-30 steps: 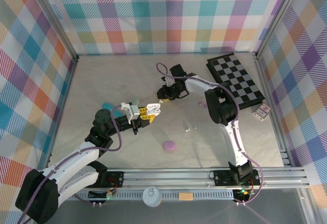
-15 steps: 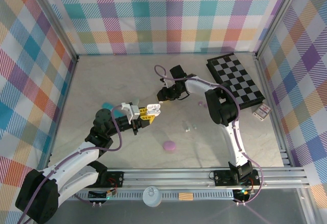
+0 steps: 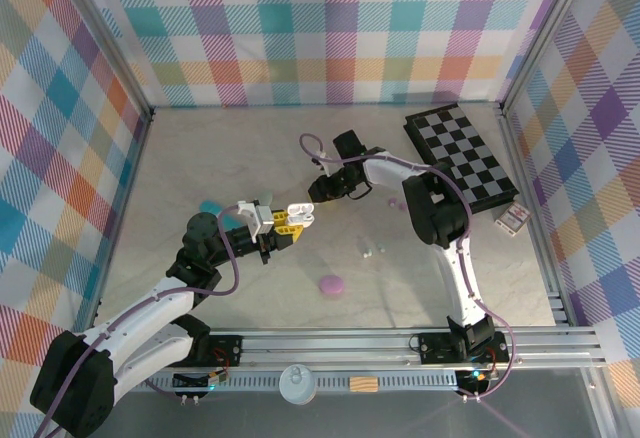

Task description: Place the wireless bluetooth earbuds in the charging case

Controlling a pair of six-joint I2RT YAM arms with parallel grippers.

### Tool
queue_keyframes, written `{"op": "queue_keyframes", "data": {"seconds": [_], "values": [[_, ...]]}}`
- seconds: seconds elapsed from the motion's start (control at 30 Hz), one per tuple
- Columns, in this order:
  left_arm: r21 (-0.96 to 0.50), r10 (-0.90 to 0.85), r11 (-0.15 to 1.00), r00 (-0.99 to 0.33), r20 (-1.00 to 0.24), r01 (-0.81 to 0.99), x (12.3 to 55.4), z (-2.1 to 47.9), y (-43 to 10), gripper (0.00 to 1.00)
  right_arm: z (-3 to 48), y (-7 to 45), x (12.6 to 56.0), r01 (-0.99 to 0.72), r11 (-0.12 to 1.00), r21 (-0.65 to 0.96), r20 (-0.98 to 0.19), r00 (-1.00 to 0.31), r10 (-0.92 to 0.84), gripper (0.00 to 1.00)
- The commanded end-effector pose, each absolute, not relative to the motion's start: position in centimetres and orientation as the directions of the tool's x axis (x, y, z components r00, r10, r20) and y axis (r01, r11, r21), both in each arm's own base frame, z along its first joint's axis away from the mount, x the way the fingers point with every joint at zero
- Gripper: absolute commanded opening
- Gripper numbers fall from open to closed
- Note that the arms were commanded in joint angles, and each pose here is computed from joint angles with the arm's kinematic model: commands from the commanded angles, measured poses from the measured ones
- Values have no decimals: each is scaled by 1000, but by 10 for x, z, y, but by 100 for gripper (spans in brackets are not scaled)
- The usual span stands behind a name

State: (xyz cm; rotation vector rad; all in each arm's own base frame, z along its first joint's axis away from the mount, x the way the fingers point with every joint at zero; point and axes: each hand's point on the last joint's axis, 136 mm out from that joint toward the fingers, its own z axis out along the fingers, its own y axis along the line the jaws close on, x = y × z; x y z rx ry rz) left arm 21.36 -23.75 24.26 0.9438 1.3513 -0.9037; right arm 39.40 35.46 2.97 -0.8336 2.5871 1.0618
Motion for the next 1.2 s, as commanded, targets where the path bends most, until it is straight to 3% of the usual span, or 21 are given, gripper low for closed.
{"op": "queue_keyframes", "data": {"seconds": [0.0,0.33,1.17], "values": [[64,10,373,65,-998,926,215,250,-236,0,19,349,365,-552,582,598,-313,-829,-464,28],[66,12,372,66,-998,926,216,251,-236,0,17,348,366,-553,589,590,-310,-828,-467,24],[43,57,431,20,-998,901,231,233,-233,0,97,304,382,-615,705,352,-570,-739,-360,21]]}}
